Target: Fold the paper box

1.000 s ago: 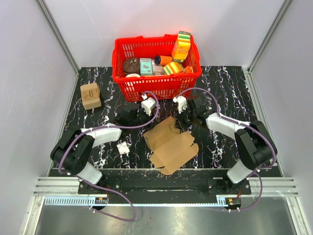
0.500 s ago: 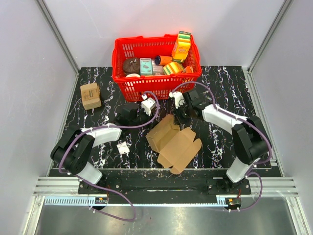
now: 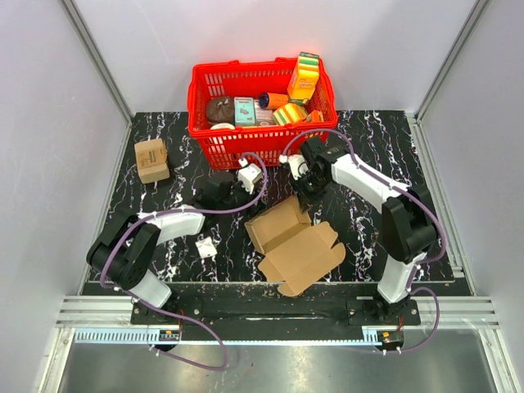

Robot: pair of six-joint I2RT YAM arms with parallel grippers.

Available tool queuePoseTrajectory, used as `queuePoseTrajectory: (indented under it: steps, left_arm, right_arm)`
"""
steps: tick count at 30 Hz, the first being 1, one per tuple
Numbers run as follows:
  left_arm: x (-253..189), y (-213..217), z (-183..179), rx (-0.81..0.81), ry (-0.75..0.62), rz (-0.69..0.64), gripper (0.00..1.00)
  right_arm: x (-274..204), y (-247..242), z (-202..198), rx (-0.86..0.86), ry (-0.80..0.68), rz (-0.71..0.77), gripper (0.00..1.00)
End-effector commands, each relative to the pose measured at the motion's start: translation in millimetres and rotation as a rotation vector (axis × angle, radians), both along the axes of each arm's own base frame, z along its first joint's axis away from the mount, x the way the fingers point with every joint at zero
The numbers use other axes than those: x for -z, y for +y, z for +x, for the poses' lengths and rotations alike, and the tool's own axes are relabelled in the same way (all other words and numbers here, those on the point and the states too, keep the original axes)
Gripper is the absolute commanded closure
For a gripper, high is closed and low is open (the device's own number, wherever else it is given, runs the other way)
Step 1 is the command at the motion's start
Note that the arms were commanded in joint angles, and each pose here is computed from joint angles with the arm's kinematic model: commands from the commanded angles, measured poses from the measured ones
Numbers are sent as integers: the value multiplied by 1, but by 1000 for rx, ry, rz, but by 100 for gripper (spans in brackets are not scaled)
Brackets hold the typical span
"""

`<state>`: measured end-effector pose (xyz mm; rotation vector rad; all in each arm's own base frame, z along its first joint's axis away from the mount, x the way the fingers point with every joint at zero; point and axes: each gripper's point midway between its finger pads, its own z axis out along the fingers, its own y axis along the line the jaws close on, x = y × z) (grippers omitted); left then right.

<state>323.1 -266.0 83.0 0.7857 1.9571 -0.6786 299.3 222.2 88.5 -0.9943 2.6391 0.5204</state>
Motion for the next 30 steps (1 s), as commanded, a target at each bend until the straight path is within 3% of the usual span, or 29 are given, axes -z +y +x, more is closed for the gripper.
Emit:
queuePoseTrajectory:
  steps: [1, 5, 10, 13, 20, 30]
  left_arm:
    - [-19, -8, 14, 10, -50, -31, 47]
    - [-23, -2, 18, -32, -65, -27, 47]
    - [-48, 9, 14, -69, -176, -88, 45]
    - [-63, 1, -1, 21, -230, -140, 42]
    - [-61, -34, -39, 321, -180, -195, 42]
    - [-44, -60, -58, 459, -137, -137, 42]
  right_arm:
    - [-2, -20, -29, -36, 143, -128, 83]
    - [8, -30, -39, -28, 195, -201, 83]
    - [15, -30, -46, -35, 230, -229, 83]
    - [18, -31, -45, -36, 241, -247, 83]
    - [23, -32, -46, -38, 259, -273, 82]
    - [32, -34, -42, -35, 231, -313, 72]
